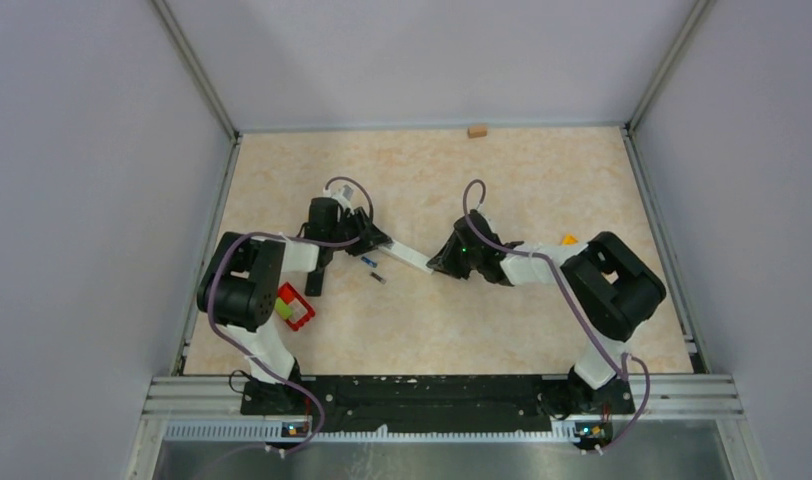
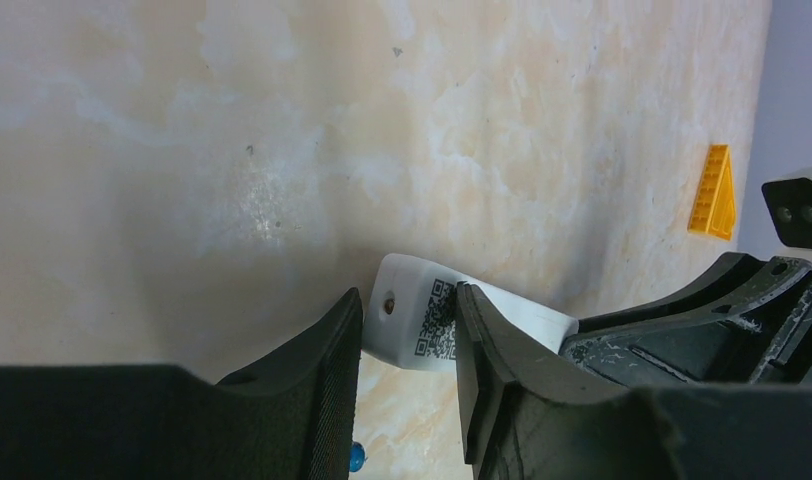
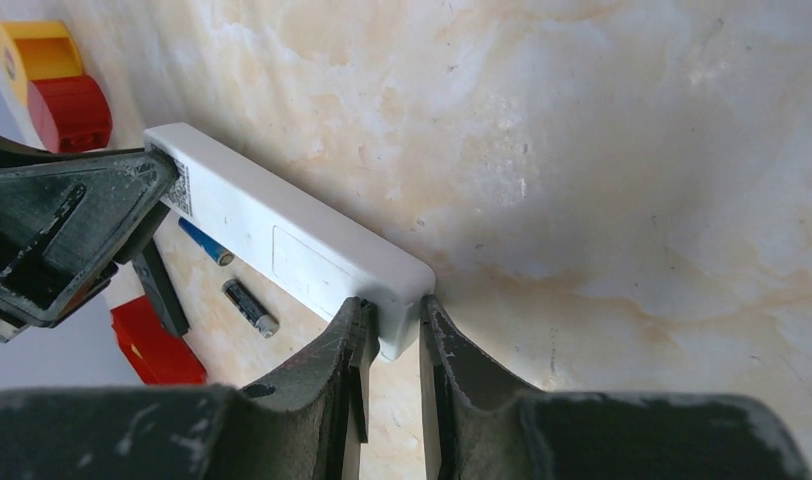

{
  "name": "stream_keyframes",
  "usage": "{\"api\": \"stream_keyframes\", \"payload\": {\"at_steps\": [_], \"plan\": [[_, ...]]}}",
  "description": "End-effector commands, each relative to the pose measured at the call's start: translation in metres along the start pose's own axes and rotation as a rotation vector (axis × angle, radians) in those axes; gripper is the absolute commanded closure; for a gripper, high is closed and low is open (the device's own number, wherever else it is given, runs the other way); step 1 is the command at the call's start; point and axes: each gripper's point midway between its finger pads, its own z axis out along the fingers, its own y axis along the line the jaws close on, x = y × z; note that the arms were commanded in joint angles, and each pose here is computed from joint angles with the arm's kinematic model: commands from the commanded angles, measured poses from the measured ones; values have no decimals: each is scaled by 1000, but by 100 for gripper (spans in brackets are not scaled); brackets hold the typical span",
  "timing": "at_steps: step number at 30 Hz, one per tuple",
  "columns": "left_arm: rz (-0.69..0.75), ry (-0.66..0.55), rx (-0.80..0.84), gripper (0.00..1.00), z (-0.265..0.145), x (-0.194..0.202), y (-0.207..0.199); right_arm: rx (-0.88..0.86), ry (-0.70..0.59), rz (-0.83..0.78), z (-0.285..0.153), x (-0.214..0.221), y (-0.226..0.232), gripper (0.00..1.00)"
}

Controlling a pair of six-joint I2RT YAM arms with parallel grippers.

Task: Load the batteries into the remote control

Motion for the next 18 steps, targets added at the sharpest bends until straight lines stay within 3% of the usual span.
{"api": "stream_keyframes", "payload": {"at_steps": [1,8,13,18], "plan": [[-164,398,-224,82,-12,137,51,347,69,-130,36,38,-86,90],[-180,385,-255,83,-12,141,53,416,42,-177,38,25,-77,91],[-109,281,-264,73,-11,85,30,335,-44,-241,16,-1,-42,85],[-49,167,-261,56,-13,15,0,328,-101,-327,-12,-24,-21,70]]}}
